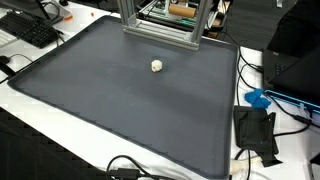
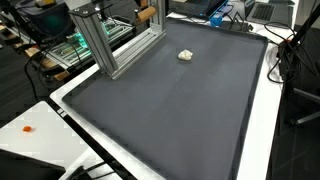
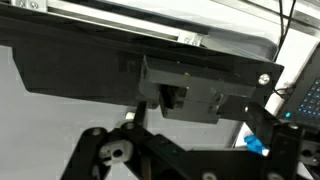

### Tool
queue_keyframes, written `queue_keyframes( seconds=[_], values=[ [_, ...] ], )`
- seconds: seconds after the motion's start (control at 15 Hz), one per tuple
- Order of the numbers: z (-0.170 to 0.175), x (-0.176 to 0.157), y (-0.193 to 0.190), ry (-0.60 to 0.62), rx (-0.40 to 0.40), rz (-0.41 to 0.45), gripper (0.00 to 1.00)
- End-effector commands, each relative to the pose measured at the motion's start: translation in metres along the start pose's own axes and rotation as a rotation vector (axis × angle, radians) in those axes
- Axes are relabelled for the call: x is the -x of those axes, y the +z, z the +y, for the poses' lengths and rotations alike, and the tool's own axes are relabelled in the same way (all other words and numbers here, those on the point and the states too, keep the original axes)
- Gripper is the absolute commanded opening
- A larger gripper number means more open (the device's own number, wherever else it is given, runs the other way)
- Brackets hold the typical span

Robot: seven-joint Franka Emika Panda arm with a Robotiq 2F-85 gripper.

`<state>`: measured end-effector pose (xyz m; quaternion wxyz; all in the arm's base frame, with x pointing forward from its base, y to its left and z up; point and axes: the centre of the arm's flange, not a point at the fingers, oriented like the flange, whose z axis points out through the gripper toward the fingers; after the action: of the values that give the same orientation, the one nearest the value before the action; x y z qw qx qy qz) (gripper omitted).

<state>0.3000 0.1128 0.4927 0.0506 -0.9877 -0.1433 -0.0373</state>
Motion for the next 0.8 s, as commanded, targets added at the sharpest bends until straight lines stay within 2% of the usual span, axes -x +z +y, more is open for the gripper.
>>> queue_keyframes(
  seconds=[0.0,0.2,0.73],
  values=[
    [-0.0048,0.0112,0.0123,0.017,0.018,0.063,1.0],
    [-0.0034,0.011,0.0174,0.042,0.036,0.085,1.0],
    [-0.0034,0.0138,0.0215,0.099,0.055,0.021,1.0]
  ],
)
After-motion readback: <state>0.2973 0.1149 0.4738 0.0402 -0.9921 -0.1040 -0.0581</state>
